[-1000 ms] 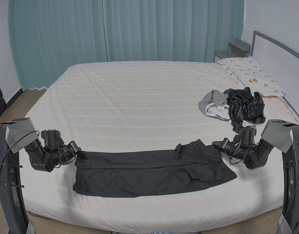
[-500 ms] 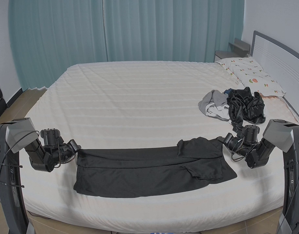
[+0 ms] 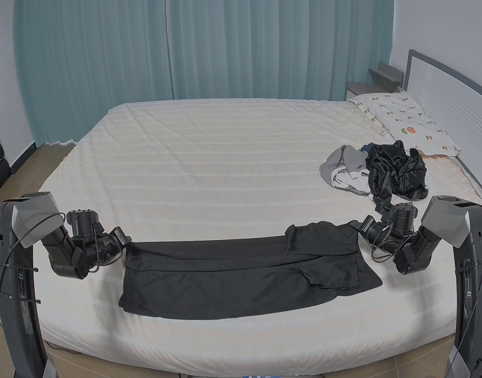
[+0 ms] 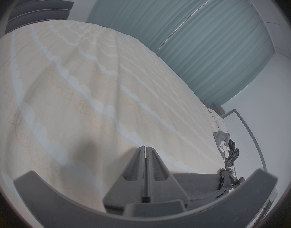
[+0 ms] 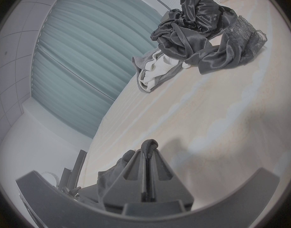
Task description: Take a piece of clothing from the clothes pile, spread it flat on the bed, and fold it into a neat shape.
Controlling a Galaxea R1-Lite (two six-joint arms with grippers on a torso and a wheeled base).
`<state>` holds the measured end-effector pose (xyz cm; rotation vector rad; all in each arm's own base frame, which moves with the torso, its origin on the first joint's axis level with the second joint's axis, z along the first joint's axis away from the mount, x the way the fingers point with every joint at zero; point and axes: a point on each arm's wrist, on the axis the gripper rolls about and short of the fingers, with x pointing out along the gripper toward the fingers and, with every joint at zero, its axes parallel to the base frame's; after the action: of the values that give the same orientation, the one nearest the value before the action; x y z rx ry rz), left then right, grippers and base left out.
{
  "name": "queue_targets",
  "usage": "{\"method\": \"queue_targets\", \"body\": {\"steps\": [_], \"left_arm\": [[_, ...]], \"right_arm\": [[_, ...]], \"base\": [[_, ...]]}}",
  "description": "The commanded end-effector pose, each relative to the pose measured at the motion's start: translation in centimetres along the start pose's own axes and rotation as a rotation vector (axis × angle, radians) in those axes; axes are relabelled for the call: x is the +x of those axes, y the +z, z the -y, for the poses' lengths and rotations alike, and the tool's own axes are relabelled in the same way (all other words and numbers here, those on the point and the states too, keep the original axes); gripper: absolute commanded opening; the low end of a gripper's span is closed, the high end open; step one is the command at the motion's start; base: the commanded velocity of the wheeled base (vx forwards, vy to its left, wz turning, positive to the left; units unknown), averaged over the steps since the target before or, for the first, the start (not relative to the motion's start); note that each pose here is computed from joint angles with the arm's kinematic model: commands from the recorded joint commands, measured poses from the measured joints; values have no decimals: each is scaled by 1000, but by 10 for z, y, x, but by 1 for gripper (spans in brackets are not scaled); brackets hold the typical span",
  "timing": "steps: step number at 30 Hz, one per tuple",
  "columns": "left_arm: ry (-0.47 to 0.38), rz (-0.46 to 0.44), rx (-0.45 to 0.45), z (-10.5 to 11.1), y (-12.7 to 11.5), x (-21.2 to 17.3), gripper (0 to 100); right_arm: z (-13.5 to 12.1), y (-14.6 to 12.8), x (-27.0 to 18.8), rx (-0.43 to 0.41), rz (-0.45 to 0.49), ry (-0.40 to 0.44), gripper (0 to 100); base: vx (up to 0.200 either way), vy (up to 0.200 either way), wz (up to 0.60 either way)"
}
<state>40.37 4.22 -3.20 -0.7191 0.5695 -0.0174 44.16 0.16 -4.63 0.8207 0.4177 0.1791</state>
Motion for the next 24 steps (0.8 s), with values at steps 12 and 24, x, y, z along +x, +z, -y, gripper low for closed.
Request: {"method": "queue_targets", "body": {"steps": [12, 24], "left_arm": [[7, -10, 3, -2, -5, 4, 100], [11, -13, 1, -3, -5, 3, 100]], "right_arm": [[0, -4, -1, -10, 1, 0, 100], [-65, 1, -30, -167, -61, 54, 100]], "base": [[0, 0, 0], [0, 0, 0]]}}
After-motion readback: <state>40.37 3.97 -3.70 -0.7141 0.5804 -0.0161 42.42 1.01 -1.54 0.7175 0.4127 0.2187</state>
